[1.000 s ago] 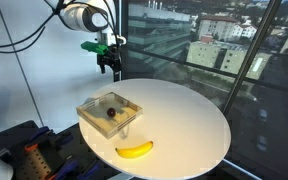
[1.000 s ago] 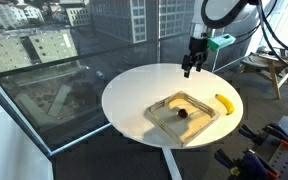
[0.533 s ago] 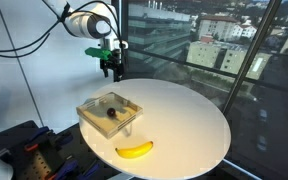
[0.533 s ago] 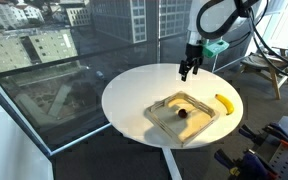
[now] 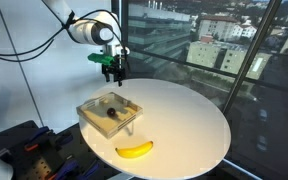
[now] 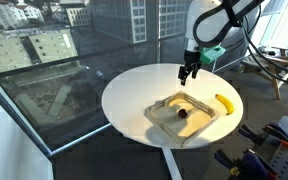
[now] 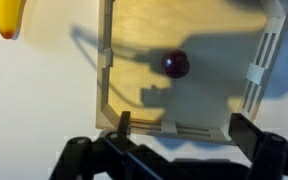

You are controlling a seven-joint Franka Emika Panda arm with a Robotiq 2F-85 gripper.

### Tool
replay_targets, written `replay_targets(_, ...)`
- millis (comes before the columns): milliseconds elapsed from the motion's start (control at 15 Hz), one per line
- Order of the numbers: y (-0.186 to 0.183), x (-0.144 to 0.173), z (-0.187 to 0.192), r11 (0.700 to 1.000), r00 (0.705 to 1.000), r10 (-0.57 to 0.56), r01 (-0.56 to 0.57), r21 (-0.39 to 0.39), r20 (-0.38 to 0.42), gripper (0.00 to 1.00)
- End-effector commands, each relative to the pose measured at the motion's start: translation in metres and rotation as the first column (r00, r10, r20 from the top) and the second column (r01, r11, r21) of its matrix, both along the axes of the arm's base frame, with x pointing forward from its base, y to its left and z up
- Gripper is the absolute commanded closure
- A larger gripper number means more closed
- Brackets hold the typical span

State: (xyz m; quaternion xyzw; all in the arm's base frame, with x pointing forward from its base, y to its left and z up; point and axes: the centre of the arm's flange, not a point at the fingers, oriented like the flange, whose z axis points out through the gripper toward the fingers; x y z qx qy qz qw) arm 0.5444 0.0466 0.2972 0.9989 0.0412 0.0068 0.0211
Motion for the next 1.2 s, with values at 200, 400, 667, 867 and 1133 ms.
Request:
replay_targets(200, 0.004, 0.005, -0.01, 1.0, 1.0, -0.02, 0.02, 0.009, -0.004, 0.0)
replay_targets(400, 0.005, 0.006, -0.014, 1.0, 1.0, -0.017, 0.016, 0.023, 0.01, 0.0)
replay_targets(667, 0.007, 0.009, -0.019, 0.999, 0.999, -0.017, 0.015, 0.047, 0.036, 0.0)
replay_targets(867, 0.009, 0.011, -0.023, 0.997, 0.999, -0.029, 0.026, 0.072, 0.046, 0.0)
replay_targets(1133, 0.012, 0.012, -0.026, 0.995, 0.998, -0.04, 0.035, 0.093, 0.053, 0.0)
